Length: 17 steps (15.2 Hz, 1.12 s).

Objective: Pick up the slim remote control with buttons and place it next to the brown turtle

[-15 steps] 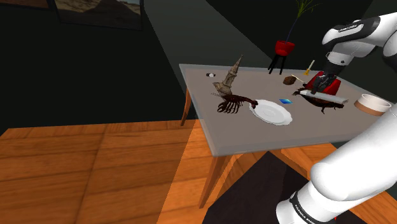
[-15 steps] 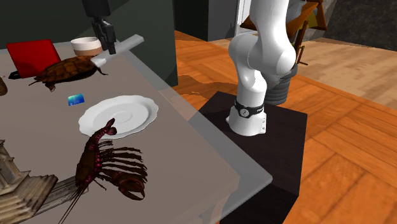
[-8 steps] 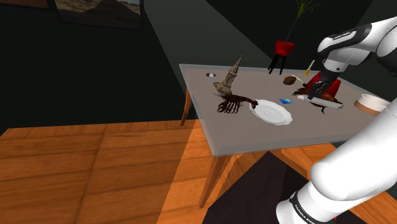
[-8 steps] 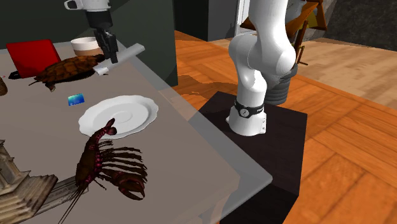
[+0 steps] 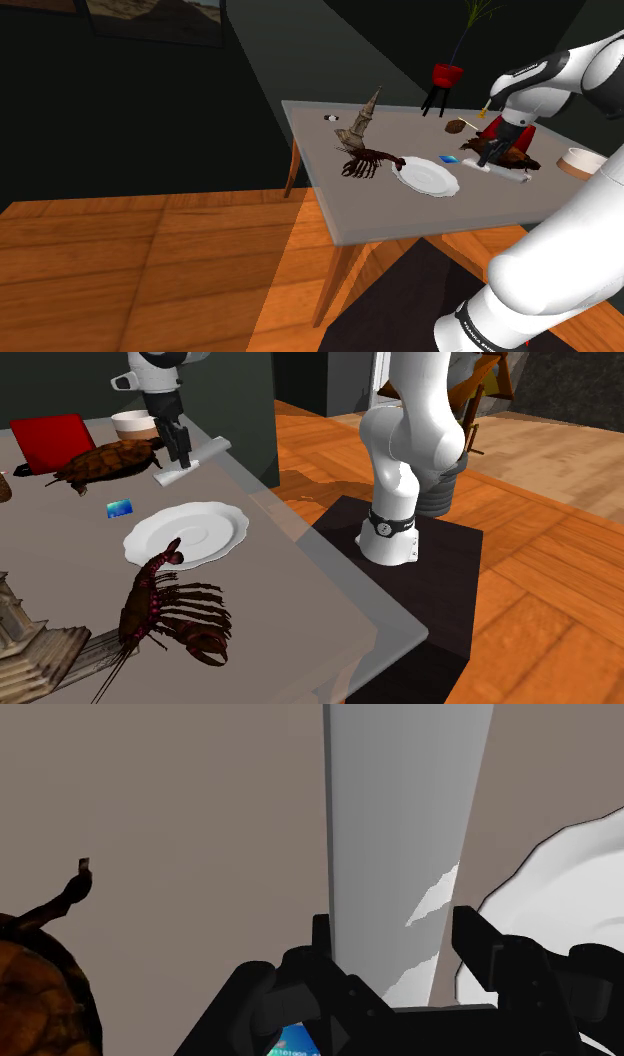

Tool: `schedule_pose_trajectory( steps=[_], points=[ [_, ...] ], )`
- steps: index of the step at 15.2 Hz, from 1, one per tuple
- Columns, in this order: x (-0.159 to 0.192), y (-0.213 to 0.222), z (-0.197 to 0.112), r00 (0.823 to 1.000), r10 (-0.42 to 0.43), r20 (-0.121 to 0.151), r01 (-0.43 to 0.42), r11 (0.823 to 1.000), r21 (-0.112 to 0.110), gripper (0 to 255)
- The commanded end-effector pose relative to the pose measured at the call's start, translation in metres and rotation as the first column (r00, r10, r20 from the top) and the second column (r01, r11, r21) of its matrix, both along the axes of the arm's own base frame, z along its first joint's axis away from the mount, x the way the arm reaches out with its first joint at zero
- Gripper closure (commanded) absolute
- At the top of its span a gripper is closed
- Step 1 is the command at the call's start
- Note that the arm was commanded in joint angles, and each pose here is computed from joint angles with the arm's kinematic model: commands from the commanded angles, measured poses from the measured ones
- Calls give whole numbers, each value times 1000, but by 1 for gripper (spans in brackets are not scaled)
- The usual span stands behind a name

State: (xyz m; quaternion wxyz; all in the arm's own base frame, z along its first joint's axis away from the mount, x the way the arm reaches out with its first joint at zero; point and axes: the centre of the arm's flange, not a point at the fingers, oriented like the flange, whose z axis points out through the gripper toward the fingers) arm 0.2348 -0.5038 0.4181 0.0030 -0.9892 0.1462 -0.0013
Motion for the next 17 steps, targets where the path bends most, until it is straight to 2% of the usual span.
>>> schedule_pose_trajectory(
  steps=[1,13,17],
  points=[
    [0,-1,-10,1000,0,1,0,1000,-1,255],
    [0,-1,-76,1000,0,1,0,1000,-1,255],
    [0,-1,-76,1000,0,1,0,1000,-1,255]
  ],
)
